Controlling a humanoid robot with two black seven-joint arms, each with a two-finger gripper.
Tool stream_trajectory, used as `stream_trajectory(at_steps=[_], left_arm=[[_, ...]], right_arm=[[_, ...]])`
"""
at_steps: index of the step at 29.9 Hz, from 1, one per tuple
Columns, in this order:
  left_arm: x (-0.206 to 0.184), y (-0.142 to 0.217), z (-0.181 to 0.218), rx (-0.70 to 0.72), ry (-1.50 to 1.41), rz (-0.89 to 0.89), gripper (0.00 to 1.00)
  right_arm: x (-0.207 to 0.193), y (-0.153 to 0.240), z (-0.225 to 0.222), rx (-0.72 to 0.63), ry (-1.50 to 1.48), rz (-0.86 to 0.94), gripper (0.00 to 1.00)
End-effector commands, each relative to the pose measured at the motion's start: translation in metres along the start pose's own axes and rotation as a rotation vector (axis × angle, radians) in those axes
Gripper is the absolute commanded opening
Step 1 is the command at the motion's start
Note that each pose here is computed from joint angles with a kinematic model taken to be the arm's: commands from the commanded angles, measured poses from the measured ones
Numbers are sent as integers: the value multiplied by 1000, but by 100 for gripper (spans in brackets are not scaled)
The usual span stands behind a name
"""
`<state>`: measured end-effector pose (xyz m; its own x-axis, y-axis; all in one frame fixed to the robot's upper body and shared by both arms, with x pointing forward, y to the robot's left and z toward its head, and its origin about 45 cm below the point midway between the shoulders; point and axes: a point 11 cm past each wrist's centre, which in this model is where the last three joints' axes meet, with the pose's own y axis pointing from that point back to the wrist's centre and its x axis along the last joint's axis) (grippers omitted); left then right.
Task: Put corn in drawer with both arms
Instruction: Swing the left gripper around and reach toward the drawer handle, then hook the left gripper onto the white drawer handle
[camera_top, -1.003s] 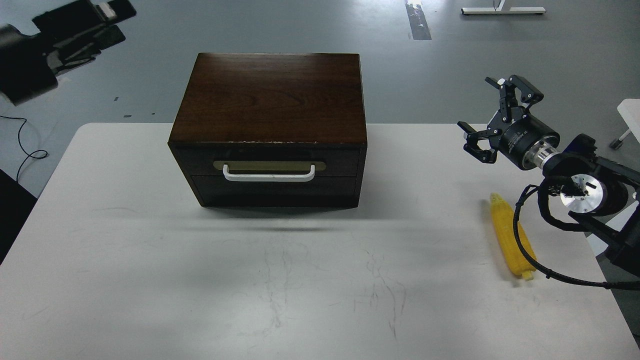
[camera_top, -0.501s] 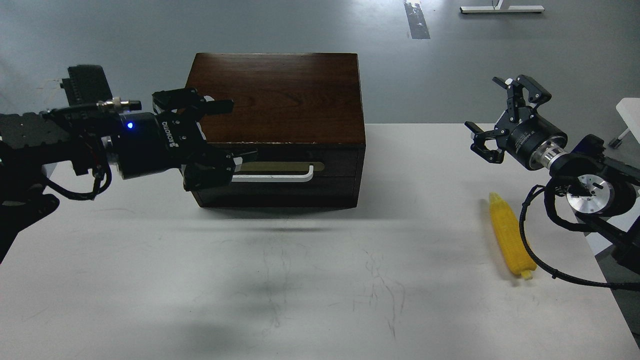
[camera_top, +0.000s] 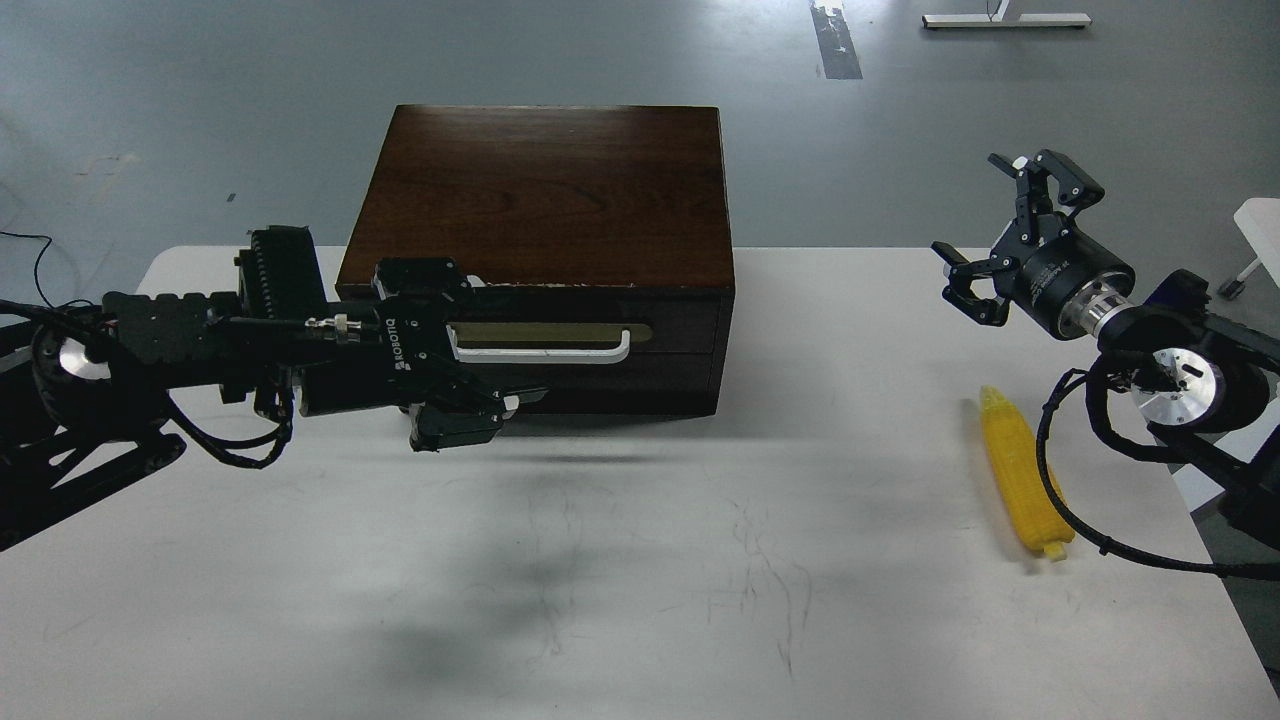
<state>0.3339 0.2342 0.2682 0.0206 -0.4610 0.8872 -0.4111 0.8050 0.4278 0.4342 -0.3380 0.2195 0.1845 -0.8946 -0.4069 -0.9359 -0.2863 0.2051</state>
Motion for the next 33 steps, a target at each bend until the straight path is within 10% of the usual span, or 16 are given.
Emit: stream_trajectory(at_steps=[1, 33], left_arm=[[-6, 1, -3, 10, 8, -14, 87], [-13, -30, 5, -39, 29, -13, 78]], right_arm=[[0, 0, 0, 0, -1, -1, 100], [8, 6, 15, -28, -7, 20, 100]])
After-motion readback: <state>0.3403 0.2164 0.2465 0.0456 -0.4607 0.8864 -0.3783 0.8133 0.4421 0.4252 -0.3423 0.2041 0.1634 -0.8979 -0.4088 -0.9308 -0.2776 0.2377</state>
